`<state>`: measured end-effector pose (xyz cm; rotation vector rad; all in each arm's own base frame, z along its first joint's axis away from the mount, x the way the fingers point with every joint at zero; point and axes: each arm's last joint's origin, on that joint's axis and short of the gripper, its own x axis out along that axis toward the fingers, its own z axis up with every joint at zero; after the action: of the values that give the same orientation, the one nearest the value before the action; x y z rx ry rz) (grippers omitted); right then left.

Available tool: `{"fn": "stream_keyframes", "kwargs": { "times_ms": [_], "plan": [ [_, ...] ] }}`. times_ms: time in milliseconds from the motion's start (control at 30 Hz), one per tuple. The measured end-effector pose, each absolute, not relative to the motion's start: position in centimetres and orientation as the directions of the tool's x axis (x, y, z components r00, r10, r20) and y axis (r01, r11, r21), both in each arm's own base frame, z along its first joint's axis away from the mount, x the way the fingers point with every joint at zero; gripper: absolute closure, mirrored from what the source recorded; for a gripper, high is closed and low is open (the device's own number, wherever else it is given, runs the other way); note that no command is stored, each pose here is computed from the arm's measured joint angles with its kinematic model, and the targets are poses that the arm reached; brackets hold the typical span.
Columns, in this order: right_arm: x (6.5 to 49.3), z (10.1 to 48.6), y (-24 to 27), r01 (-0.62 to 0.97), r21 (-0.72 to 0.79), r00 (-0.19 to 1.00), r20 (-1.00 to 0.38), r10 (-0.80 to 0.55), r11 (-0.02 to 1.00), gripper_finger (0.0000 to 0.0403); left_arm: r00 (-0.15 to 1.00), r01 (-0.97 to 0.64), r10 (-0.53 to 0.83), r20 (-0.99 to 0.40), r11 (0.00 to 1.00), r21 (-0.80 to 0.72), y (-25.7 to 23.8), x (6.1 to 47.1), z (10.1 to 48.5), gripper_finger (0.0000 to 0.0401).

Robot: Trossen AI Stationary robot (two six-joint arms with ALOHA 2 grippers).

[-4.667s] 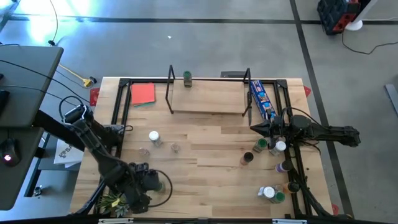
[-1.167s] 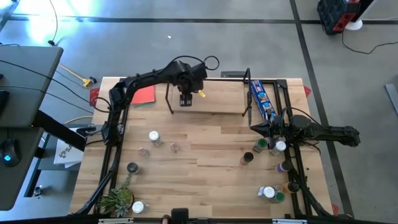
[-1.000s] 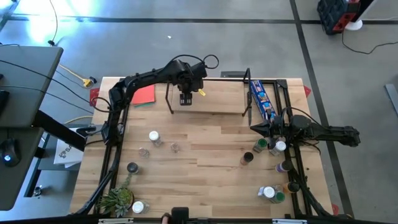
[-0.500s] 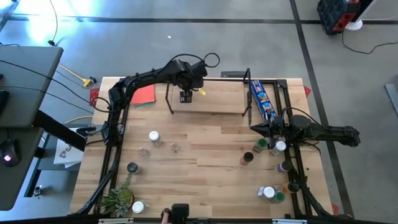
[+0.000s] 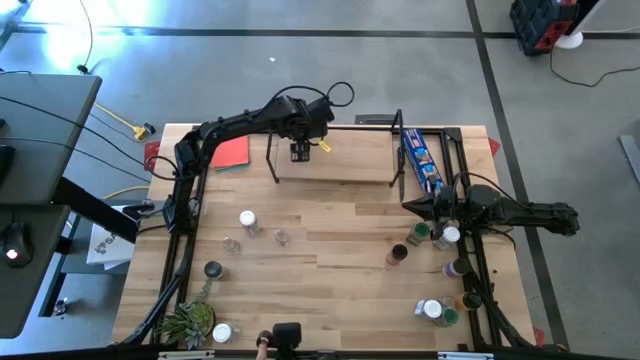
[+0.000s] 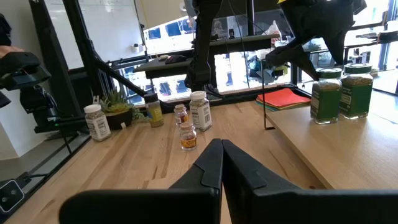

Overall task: Shelf spices
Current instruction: Put the bottom left green seasoning bottle on the shelf aligned with the other green seasoning bottle

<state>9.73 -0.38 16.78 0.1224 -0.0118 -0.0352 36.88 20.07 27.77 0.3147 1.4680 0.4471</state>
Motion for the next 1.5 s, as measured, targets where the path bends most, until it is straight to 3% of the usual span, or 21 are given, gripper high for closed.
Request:
{"fn": "stream_keyframes", "kwargs": {
  "times_ms": [1133,1500],
  "plan": [
    [9.73,16.78,-0.38,0.034,0.122,0.999,0.010,-0.036,0.992,0.0403,-0.004,-0.189,0.469,-0.883,0.867,0.461,20.50,36.20,27.69,0.0145],
    [9.72,16.79,-0.38,0.035,0.122,0.999,0.010,-0.036,0.992,0.0403,0.026,-0.217,0.427,-0.904,0.885,0.412,20.38,36.29,27.66,0.0202]
  ]
}}
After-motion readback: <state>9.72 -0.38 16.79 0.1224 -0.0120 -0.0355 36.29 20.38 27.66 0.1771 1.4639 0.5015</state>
